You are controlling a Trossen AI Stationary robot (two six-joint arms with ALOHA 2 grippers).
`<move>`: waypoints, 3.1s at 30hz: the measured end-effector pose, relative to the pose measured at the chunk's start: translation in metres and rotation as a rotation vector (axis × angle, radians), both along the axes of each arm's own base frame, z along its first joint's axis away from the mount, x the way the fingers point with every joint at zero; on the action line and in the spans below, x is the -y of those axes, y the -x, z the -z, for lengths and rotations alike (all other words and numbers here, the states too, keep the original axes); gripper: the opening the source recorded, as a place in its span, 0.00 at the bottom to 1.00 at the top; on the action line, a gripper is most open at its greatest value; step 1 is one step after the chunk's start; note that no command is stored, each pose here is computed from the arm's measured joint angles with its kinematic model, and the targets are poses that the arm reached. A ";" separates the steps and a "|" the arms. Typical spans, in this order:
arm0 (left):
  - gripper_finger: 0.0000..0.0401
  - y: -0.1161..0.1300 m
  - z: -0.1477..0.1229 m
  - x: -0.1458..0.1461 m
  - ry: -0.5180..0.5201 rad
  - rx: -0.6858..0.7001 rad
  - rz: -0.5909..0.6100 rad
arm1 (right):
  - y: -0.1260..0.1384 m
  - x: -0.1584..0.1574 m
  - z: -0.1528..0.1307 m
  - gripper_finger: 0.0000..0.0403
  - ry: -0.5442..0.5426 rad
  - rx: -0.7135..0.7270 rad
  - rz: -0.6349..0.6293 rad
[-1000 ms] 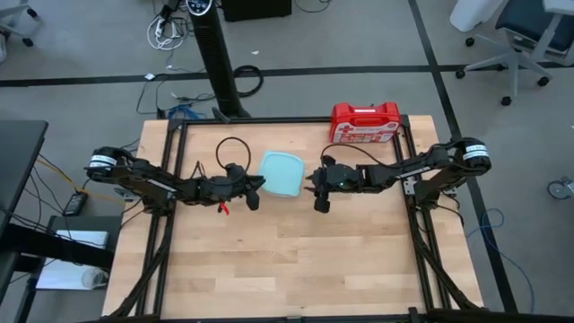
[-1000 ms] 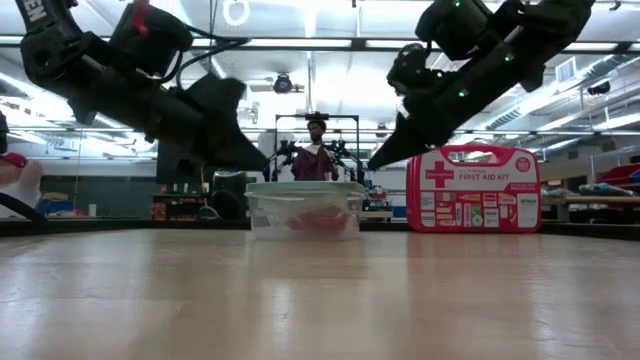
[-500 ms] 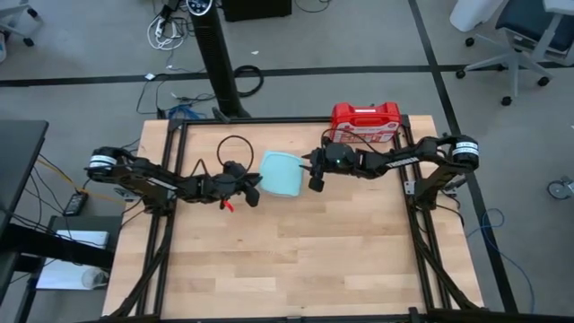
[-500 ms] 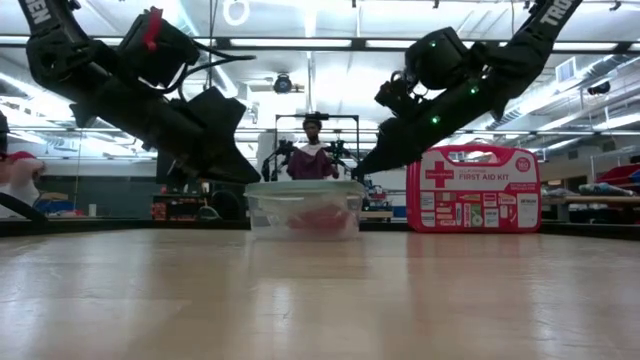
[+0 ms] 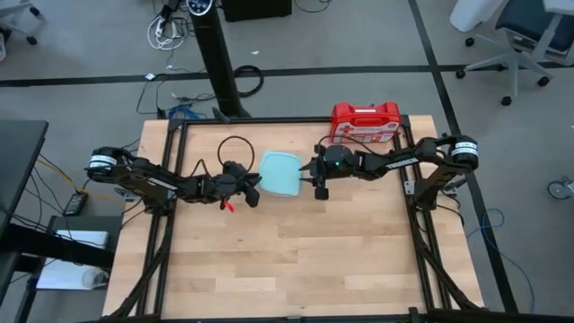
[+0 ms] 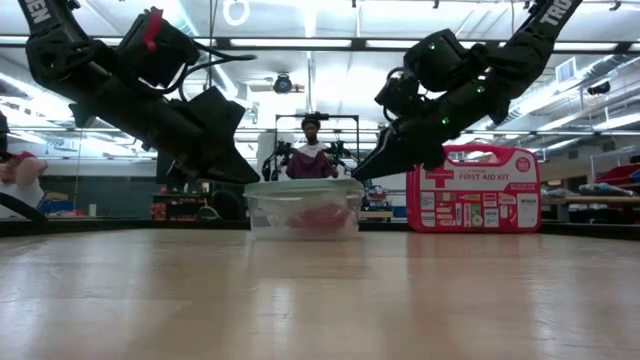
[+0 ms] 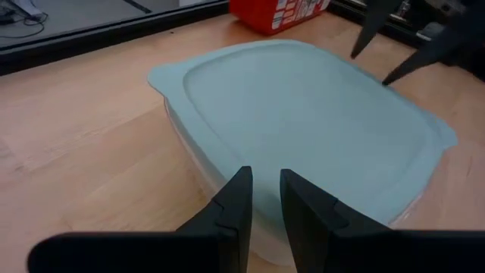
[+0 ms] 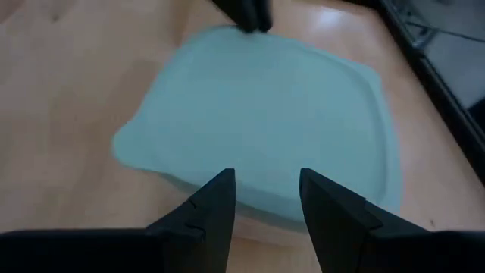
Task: Roll bandage
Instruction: Close the plastic container, then return to Home Position
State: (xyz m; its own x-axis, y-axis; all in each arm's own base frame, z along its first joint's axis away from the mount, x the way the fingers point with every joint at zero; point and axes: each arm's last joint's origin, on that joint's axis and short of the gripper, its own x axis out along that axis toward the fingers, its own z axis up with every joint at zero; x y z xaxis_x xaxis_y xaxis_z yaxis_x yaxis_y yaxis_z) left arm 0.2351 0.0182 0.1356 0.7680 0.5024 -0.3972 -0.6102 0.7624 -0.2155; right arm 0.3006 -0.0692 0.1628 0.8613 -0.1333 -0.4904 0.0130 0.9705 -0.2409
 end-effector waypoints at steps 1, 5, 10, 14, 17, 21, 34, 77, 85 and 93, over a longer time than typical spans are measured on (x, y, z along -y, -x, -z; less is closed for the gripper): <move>0.19 0.000 0.000 0.000 -0.001 0.000 0.001 | 0.000 0.001 0.001 0.37 0.008 -0.006 -0.008; 0.19 -0.001 -0.001 0.000 0.004 0.012 0.009 | 0.002 0.009 0.001 0.37 0.074 -0.022 0.063; 0.19 -0.004 -0.007 0.002 0.008 0.088 0.055 | 0.006 0.022 0.000 0.37 0.166 -0.049 0.285; 0.19 -0.007 -0.015 0.007 -0.029 0.158 0.089 | 0.008 0.009 -0.012 0.37 0.126 -0.023 0.190; 0.19 -0.007 -0.014 0.010 -0.027 0.150 0.102 | 0.010 -0.011 -0.020 0.37 0.038 -0.009 0.068; 0.19 -0.007 -0.013 0.013 -0.022 0.136 0.124 | 0.008 -0.038 -0.022 0.37 -0.121 -0.006 -0.105; 0.19 -0.004 -0.076 0.043 -0.185 0.071 0.282 | 0.060 -0.078 -0.101 0.37 -0.255 0.197 -0.137; 0.19 0.082 -0.047 0.080 -0.157 0.364 0.682 | 0.193 -0.100 -0.032 0.37 -0.488 0.573 -0.326; 0.19 0.092 -0.023 0.073 -0.122 0.306 0.597 | 0.192 -0.100 -0.028 0.37 -0.672 0.534 -0.254; 0.19 0.092 -0.029 0.072 -0.122 0.381 0.536 | 0.192 -0.099 -0.029 0.37 -0.647 0.538 -0.260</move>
State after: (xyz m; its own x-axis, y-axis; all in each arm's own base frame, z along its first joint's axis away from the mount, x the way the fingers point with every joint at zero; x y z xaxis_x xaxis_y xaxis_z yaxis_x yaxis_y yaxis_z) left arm 0.1431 -0.0534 0.1644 0.9992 0.0366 -0.0136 -0.0387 0.9715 -0.2339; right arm 0.1089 0.0303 0.1913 0.9615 0.2629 0.0795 -0.2742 0.9025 0.3322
